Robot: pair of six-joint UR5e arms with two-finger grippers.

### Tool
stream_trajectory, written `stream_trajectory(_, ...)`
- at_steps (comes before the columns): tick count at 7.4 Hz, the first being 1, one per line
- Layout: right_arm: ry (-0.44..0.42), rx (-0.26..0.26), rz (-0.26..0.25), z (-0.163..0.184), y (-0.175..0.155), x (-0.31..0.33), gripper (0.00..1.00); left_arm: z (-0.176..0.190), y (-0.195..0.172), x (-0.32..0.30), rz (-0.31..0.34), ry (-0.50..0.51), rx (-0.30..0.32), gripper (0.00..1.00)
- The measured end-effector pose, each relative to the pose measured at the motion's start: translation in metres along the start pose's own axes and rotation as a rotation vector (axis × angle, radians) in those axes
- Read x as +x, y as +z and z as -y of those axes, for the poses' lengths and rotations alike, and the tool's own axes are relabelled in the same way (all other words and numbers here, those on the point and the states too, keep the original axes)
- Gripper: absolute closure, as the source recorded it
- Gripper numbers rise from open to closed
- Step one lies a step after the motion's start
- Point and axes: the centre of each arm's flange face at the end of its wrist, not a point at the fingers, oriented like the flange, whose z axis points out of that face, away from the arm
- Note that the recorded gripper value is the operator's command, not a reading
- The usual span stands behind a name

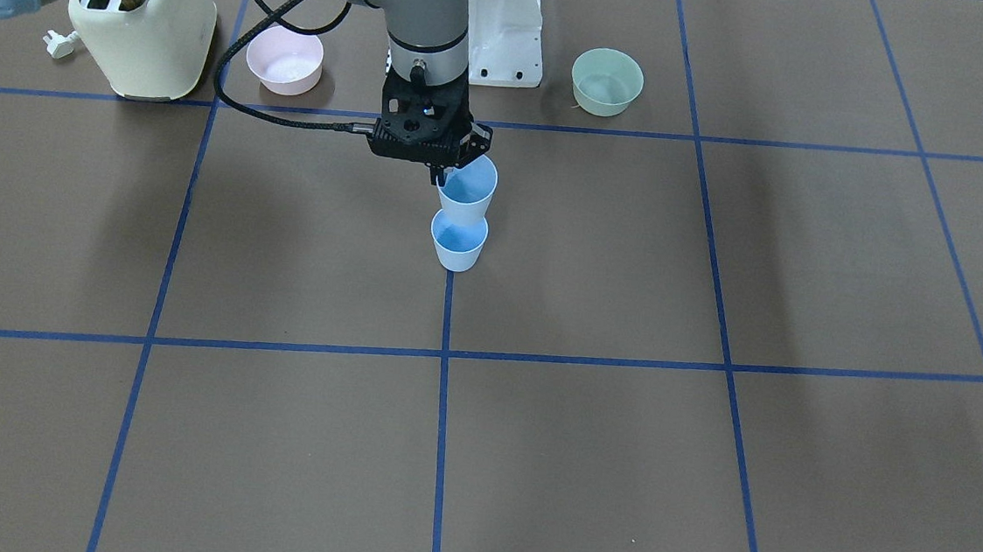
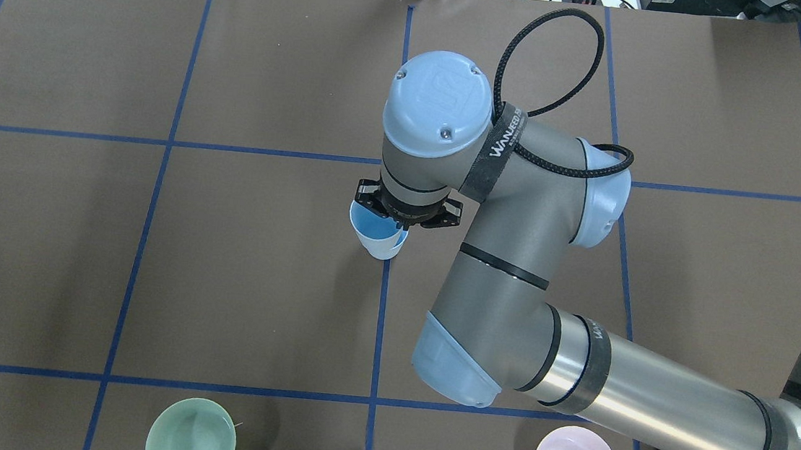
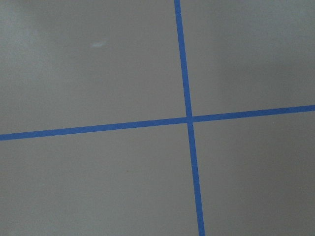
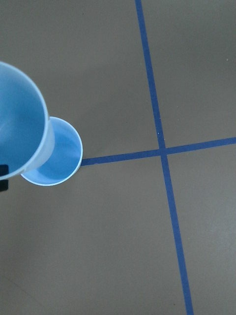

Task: Stack blue cups with both arms
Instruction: 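Carry the cup with the right gripper over the center cup, then lower the held cup into the center cup and open the right gripper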

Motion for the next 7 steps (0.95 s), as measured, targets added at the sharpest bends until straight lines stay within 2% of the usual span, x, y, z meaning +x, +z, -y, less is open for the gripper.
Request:
stream_trajectory(2, -0.007, 0.001, -0.017, 0.002, 0.009, 0.0, 1.0, -0.001, 0.001, 0.0, 0.0, -0.001, -0.002, 0.02)
stream_trajectory(7, -0.014, 0.017, -0.001, 0.011, 0.025, -0.003, 1.0, -0.001, 0.002, -0.001, -0.001, -0.001, -0.004, 0.02)
